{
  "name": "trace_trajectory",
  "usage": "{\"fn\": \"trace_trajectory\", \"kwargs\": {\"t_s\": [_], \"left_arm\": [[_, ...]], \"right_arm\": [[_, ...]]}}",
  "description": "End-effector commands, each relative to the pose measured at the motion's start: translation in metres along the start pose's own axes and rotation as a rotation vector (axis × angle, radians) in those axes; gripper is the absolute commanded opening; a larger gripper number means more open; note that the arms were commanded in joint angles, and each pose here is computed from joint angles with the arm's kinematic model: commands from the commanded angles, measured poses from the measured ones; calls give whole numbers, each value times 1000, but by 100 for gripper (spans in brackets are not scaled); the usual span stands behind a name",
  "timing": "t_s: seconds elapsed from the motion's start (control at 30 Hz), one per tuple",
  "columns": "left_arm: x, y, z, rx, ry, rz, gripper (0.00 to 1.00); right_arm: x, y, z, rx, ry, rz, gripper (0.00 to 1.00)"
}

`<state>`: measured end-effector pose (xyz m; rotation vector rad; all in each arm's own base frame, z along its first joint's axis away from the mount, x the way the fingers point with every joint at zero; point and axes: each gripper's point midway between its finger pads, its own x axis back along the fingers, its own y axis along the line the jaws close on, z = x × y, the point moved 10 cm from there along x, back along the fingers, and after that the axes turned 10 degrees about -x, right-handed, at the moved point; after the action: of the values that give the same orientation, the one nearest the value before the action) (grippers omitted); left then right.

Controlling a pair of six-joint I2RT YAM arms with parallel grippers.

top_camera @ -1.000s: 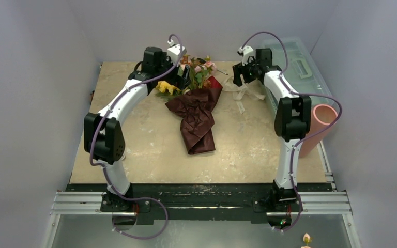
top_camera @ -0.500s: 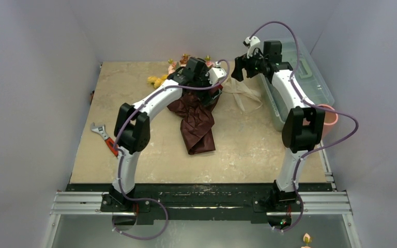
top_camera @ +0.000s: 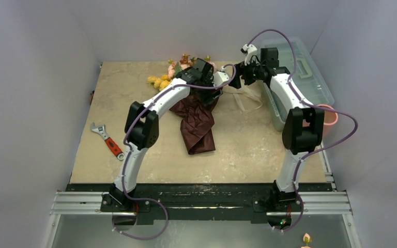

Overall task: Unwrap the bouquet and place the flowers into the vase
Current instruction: Unfold the wrapping paper at the center of the board.

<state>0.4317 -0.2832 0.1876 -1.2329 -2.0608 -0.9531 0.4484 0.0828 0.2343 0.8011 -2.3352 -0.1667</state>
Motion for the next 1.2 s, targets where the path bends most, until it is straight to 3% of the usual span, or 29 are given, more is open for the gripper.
{"fn": "trace_trajectory", "kwargs": {"t_s": [0.0, 0.23, 0.27, 0.6, 0.83, 1.0, 1.17], "left_arm": [[29, -1, -13, -27, -30, 26, 57], [45, -2, -13, -9, -22, 60, 3], [49, 0, -14, -5, -26, 55, 0], [105, 31, 7, 107, -100, -31, 0], [142, 44, 30, 198, -154, -58, 0], [170, 34, 42, 211, -226, -8, 0], [191, 22, 70, 310, -232, 11, 0]], "right_arm": [[12, 13, -15, 29, -46, -18, 87], [5, 17, -17, 31, -31, -51, 86], [5, 18, -17, 32, -29, -57, 87], [-5, 38, -5, 45, 21, -155, 84], [-19, 69, 24, 68, 139, -337, 80], [-37, 85, 42, 102, 178, -397, 57], [-53, 113, 50, 134, 215, -483, 43]]}}
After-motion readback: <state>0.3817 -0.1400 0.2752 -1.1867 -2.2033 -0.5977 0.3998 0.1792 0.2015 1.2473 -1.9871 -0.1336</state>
